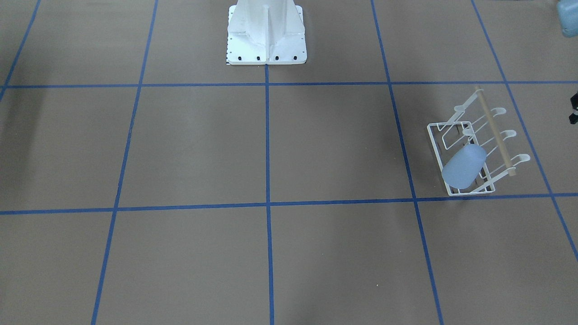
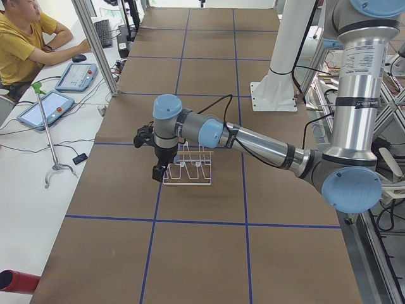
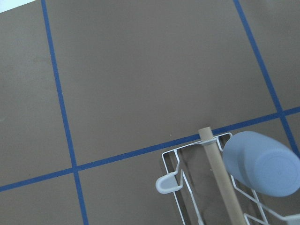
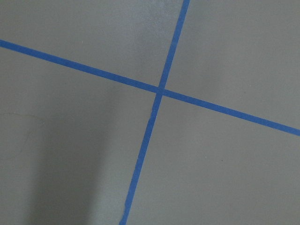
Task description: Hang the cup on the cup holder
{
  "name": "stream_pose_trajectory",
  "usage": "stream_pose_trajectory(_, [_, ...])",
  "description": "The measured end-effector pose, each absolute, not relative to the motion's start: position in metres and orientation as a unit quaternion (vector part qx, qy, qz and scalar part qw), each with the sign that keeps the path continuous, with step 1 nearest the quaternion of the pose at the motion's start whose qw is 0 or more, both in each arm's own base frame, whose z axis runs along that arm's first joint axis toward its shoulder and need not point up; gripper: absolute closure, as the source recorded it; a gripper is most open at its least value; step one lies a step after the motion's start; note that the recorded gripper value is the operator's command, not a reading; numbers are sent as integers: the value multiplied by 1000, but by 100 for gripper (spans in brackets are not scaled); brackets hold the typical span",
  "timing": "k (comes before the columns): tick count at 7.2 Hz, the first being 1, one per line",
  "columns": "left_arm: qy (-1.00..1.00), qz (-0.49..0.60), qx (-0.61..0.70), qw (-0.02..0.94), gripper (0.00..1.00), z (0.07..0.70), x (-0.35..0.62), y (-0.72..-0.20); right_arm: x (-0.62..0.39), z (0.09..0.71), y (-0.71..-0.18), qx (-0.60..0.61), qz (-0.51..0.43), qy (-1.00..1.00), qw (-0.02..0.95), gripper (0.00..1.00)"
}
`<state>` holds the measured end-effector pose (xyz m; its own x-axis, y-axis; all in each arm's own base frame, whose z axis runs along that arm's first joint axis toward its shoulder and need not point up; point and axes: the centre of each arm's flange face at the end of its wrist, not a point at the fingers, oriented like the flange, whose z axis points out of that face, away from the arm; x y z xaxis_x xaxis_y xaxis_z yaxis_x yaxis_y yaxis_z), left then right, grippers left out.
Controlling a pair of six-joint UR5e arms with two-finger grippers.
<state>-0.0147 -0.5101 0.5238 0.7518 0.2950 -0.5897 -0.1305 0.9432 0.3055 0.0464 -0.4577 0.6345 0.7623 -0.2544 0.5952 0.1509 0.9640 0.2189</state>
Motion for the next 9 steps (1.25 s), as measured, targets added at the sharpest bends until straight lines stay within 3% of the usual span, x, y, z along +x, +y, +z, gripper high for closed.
stream_pose_trajectory(3, [334,107,110,930,1,583,-67,-479,52,633,-460,80,-97,-327,937,0])
stream_pose_trajectory(9, [343,79,122,928,1,582,-81,-445,62,587,-487,64,-59,-334,939,0])
